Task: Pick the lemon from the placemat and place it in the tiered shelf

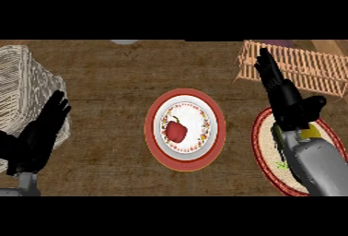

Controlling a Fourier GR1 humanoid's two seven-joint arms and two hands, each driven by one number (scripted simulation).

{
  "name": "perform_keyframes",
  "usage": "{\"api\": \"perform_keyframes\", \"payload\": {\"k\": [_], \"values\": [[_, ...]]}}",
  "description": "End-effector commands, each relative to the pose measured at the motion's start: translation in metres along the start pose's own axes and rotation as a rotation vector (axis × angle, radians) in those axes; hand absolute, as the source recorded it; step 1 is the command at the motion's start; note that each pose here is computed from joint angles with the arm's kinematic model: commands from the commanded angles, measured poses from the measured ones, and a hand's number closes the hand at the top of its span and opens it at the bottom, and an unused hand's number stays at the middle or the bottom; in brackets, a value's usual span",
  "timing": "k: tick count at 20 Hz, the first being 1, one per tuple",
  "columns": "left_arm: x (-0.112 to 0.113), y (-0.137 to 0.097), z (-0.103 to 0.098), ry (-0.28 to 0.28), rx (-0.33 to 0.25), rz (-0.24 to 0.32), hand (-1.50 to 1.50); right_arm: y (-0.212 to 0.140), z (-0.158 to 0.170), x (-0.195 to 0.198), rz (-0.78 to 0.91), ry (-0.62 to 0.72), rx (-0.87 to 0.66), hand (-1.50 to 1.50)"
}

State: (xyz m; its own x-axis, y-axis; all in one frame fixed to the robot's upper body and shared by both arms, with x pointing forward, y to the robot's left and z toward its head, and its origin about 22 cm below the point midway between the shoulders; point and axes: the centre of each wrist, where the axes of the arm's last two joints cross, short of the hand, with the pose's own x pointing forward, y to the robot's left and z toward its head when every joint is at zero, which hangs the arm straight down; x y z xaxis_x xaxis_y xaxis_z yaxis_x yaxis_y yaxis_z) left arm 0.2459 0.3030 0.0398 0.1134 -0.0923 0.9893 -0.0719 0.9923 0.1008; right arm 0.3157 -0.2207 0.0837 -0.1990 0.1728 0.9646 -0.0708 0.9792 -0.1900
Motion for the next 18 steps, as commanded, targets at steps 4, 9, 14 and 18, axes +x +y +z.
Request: {"api": "perform_keyframes", "payload": {"k": [4,9,14,18], "values": [[-0.043,0.012,0.011,0.212,0.089,0.020,0.00,-0.150,0.044,-0.004,0.172,-0.037,-0.268,1.50],[-0.060,0.003,0.017,0.306,0.072,0.069,0.00,-0.245,0.124,-0.058,0.341,0.427,-0.555,1.50],[-0.068,-0.019,0.004,0.348,0.000,0.070,0.00,-0.300,0.183,-0.071,0.204,0.261,-0.492,-1.50],[-0.074,-0.017,0.005,0.349,-0.001,0.078,0.00,-0.322,0.207,-0.065,0.206,0.278,-0.283,-1.50]]}}
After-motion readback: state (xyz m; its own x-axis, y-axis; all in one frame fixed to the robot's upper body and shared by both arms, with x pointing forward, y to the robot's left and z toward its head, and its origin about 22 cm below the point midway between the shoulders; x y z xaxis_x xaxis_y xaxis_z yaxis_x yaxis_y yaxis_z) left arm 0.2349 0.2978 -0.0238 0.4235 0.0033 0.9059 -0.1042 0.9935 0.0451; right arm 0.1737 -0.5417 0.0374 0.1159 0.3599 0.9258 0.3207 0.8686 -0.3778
